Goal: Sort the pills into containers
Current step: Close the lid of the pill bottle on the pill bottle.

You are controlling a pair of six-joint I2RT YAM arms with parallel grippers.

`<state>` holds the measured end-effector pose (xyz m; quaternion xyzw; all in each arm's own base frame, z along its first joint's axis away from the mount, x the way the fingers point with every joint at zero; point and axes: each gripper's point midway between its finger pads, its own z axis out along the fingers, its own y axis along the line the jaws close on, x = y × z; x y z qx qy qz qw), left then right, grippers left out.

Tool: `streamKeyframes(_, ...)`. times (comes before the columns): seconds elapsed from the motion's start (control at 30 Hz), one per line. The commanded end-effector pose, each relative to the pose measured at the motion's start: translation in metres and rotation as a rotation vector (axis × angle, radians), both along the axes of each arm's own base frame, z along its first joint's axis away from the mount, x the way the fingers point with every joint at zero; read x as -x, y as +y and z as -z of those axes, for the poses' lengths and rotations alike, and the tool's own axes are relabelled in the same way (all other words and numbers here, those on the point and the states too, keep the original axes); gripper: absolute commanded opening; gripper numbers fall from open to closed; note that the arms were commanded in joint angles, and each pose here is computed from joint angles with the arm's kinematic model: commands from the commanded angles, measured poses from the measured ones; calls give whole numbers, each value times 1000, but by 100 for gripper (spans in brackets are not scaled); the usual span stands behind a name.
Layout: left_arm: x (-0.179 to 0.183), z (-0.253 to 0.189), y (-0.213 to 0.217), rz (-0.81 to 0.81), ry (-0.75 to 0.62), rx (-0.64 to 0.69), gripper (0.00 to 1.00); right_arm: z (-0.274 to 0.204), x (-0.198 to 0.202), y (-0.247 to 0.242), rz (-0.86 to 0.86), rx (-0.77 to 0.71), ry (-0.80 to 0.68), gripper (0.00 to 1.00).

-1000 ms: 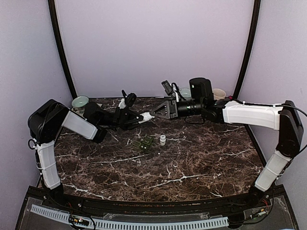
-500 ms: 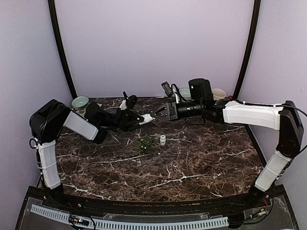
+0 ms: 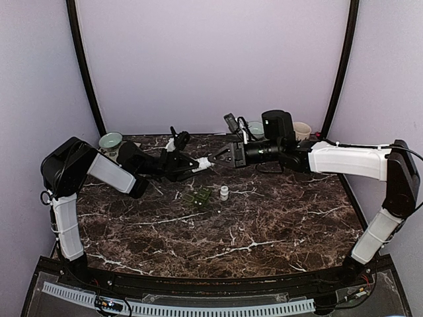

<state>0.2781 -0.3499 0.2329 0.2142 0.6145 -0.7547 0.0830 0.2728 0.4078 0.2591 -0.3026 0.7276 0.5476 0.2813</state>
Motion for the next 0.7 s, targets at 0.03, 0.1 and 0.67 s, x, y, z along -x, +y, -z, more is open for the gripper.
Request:
streamKeyframes(0.03,2,-24,-2,-31,-94,91,18,-34,35,14,-114,-102,-58,0)
streamKeyframes(0.1,2,-24,-2,-33,-94,92,18,-33,35,13,-113,-103,-54,0)
streamKeyframes(0.67,5,-24,0,-41,-96,92,18,-51,36,0,-82,-166,-61,0)
